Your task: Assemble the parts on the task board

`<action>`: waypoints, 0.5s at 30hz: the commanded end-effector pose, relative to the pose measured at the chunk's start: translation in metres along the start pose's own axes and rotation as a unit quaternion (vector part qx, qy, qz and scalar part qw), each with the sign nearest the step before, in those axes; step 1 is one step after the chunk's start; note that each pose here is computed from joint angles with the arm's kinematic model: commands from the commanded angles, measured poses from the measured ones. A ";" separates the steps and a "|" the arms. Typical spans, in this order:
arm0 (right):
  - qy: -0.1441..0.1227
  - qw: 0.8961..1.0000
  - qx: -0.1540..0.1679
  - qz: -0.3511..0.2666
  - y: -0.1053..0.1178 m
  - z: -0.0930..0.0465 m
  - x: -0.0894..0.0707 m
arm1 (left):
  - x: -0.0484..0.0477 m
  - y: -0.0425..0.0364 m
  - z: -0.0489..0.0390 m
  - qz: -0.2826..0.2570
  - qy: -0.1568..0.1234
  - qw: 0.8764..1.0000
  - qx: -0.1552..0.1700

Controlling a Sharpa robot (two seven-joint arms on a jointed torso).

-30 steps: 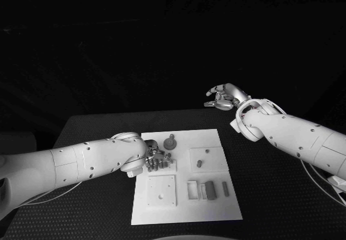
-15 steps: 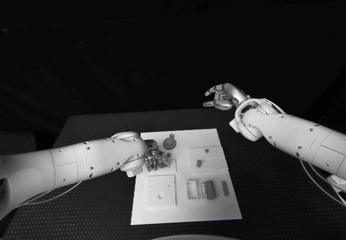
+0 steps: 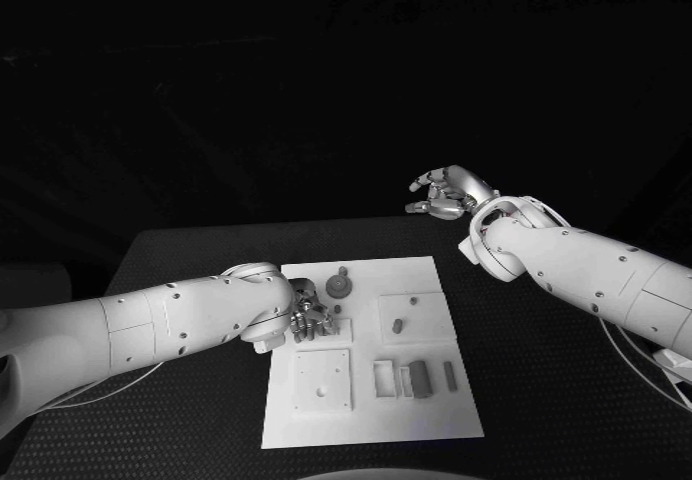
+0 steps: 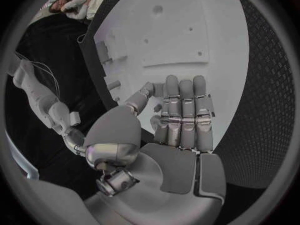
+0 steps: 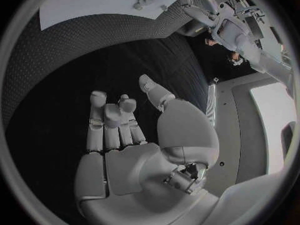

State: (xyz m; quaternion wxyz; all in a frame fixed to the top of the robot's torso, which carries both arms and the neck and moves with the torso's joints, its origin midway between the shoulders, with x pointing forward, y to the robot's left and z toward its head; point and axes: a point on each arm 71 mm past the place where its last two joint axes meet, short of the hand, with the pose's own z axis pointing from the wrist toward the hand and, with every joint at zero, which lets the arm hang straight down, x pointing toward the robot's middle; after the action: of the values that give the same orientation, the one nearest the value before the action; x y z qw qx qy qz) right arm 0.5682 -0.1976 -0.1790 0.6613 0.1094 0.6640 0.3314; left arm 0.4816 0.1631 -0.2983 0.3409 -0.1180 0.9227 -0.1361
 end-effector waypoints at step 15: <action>0.006 1.000 -0.003 0.000 0.001 0.000 0.001 | 0.0029 0.0111 0.0017 0.001 0.002 1.000 -0.009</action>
State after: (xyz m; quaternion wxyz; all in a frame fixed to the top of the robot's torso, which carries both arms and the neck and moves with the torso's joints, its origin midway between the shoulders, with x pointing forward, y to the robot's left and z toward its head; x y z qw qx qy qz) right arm 0.5681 -0.1973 -0.1790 0.6610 0.1093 0.6642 0.3317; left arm 0.4812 0.1654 -0.2982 0.3401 -0.1183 0.9222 -0.1412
